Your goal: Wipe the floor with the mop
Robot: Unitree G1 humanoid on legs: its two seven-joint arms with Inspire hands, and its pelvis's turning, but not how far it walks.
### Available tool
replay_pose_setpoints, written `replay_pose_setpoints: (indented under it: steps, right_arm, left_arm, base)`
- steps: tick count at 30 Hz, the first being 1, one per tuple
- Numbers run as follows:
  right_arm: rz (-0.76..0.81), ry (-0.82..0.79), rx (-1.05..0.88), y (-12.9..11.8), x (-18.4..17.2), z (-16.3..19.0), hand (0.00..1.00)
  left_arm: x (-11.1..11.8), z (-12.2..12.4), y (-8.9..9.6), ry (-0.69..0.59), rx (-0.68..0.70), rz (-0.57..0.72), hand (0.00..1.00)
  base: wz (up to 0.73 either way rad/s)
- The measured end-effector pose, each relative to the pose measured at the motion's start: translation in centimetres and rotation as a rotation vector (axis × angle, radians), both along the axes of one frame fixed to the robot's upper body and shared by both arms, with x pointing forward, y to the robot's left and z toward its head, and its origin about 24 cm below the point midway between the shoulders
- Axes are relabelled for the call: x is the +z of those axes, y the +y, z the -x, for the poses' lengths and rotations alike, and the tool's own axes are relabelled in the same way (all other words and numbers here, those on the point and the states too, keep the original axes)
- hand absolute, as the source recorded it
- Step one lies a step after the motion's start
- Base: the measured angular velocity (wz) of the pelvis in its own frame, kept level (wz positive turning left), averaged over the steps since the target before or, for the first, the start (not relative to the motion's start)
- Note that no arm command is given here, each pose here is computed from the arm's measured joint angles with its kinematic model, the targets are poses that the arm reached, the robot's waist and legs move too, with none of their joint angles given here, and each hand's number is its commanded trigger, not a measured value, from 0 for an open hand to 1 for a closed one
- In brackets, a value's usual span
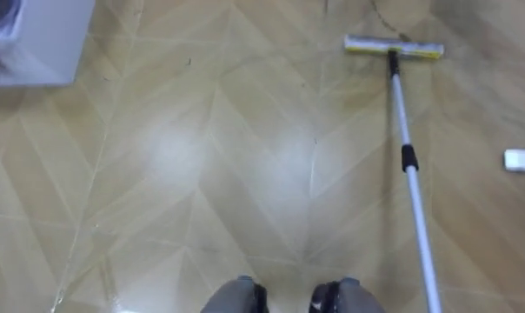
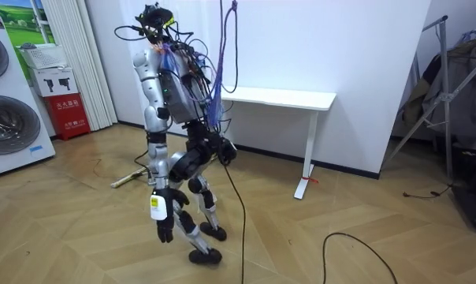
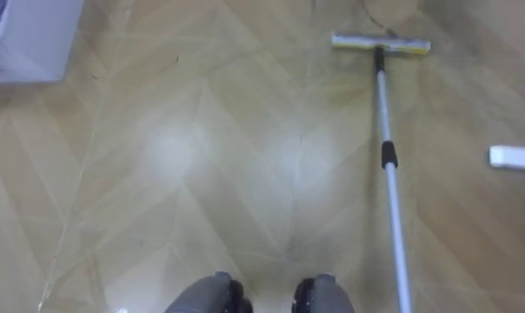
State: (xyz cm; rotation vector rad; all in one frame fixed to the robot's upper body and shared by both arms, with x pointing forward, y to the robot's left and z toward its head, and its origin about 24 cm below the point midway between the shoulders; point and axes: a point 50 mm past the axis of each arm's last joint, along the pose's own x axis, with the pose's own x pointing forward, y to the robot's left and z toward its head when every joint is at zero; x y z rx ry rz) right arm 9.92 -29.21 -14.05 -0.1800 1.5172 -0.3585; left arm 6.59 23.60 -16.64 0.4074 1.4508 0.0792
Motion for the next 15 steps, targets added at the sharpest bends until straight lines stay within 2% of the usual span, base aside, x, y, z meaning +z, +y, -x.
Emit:
replay_pose_setpoints:
  steps: [3, 7, 10, 13, 15]
  right_arm:
    - [0.019, -0.118, 0.025, -1.2, 1.7, -4.0, 1.0]
    - [0.007, -0.192, 0.031, -1.5, 2.2, -5.4, 1.0]
    - [-0.014, -0.139, -0.017, -1.6, 1.3, -2.7, 1.0]
    - [0.008, -0.017, -0.054, -2.3, 0.4, 2.1, 1.0]
    - [0.021, 0.064, -0.081, -1.7, -0.3, 5.5, 1.0]
  left_arm:
    - [0.1, 1.4, 1.0, 0.02, 0.001, -0.022, 0.0]
    - [0.1, 2.2, 1.1, 0.034, 0.002, 0.001, 0.0]
    - [0.0, 2.1, 1.0, 0.038, 0.002, 0.029, 0.0]
    - [0.1, 0.6, 0.5, -0.006, 0.001, 0.04, 0.0]
    - [0.2, -0.4, 0.2, -0.049, -0.001, 0.028, 0.0]
  base:
    - [0.0]
    - [0.27]
    - [0.46]
    - [0.13]
    - [0.07]
